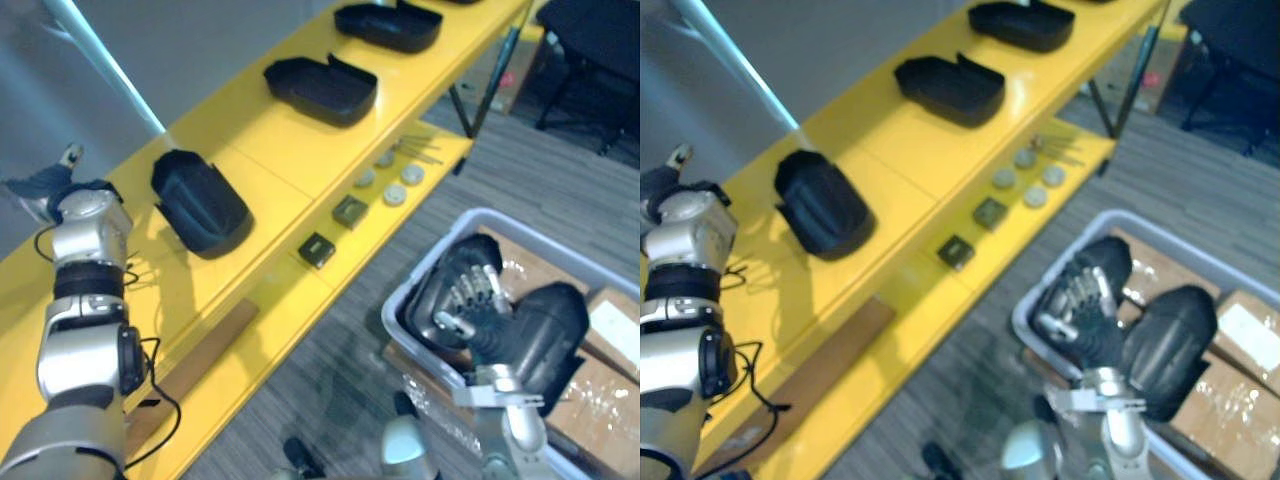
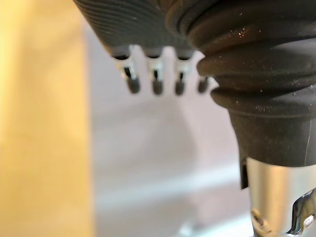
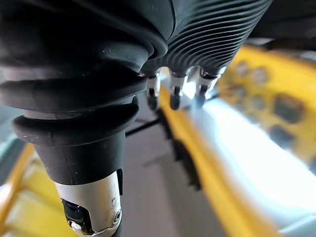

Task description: Walk over and take plastic housings, then place them on the shelf

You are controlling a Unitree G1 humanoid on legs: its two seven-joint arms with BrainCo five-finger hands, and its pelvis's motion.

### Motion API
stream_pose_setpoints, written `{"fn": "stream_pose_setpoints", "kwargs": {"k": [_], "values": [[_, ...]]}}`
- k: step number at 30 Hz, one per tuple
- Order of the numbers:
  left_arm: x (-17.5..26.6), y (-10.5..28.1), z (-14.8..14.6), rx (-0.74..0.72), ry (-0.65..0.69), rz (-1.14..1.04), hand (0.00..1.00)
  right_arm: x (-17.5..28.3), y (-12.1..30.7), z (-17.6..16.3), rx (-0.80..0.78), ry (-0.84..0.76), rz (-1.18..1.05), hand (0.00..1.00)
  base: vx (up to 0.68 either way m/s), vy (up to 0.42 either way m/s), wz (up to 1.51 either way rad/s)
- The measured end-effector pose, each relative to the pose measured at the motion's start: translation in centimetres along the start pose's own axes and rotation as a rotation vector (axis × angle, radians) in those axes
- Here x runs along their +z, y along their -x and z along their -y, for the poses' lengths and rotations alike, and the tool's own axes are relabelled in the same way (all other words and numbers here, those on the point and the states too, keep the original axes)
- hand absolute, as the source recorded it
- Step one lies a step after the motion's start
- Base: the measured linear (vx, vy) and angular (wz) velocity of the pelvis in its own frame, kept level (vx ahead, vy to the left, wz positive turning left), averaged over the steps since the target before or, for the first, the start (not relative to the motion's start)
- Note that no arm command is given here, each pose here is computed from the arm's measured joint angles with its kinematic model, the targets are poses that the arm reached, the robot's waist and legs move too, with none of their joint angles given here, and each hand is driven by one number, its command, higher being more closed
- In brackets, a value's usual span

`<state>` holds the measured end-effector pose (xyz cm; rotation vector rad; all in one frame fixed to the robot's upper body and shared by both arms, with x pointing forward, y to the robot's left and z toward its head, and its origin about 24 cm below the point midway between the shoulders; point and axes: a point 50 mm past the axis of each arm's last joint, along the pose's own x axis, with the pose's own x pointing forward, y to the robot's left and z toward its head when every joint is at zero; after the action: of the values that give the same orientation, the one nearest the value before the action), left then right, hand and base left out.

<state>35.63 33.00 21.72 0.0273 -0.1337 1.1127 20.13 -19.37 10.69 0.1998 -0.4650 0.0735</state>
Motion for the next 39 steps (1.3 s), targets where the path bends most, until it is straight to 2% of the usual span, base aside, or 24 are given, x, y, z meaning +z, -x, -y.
{"fn": "stream_pose_setpoints", "kwargs": {"k": [6, 9, 13, 15, 16, 18, 19, 21, 24, 26, 30, 34, 39], "values": [[-1.4, 3.8, -0.5, -0.188, -0.006, 0.270, 0.00, 0.3, -5.1, 0.8, 0.057, 0.076, 0.093, 0.00, 0.01, -0.004, 0.41], [-3.7, 7.5, -3.6, -0.286, 0.013, 0.349, 0.00, 0.0, -7.2, 0.9, 0.016, 0.122, 0.078, 0.00, -0.02, -0.013, 0.68], [-8.3, 9.1, -9.9, -0.149, -0.068, 0.251, 0.00, -0.9, -7.7, 0.9, -0.001, 0.143, 0.028, 0.00, -0.04, -0.019, 0.59], [-11.6, 9.4, -15.0, 0.043, -0.164, 0.144, 0.00, -1.3, -7.9, 0.5, 0.004, 0.142, 0.012, 0.00, -0.08, -0.026, 0.53], [-12.2, 9.5, -16.4, 0.100, -0.185, 0.119, 0.00, -1.4, -8.1, 0.2, 0.011, 0.136, 0.009, 0.00, -0.08, -0.026, 0.45], [-15.7, 10.0, -21.2, 0.311, -0.305, -0.009, 0.00, -2.3, -8.8, -1.0, 0.044, 0.107, -0.011, 0.00, -0.07, -0.008, 0.22], [-16.8, 10.3, -22.2, 0.344, -0.341, -0.054, 0.00, -2.5, -9.0, -1.4, 0.057, 0.097, -0.017, 0.00, -0.06, -0.002, 0.07], [-21.7, 12.0, -25.8, 0.407, -0.458, -0.282, 0.00, -3.6, -10.2, -3.7, 0.132, 0.070, -0.056, 0.00, -0.04, -0.010, 0.23], [-26.7, 15.4, -28.9, 0.377, -0.528, -0.589, 0.00, -4.8, -12.0, -6.2, 0.200, 0.054, -0.115, 0.00, -0.02, -0.024, 0.10], [-28.5, 17.7, -30.4, 0.326, -0.560, -0.722, 0.00, -5.4, -12.5, -7.2, 0.217, 0.040, -0.143, 0.00, 0.00, -0.042, 0.05], [-31.2, 22.9, -32.7, 0.217, -0.498, -1.000, 0.00, -6.7, -12.7, -9.3, 0.260, 0.012, -0.198, 0.00, 0.00, -0.012, 0.03], [-32.6, 26.7, -32.3, 0.062, -0.410, -1.214, 0.00, -8.9, -11.7, -10.0, 0.241, 0.054, -0.297, 0.00, 0.00, 0.000, 0.00], [-33.4, 29.2, -30.3, -0.139, -0.357, -1.334, 0.00, -11.1, -10.4, -9.8, 0.146, 0.101, -0.410, 0.00, 0.01, -0.003, 0.00]]}}
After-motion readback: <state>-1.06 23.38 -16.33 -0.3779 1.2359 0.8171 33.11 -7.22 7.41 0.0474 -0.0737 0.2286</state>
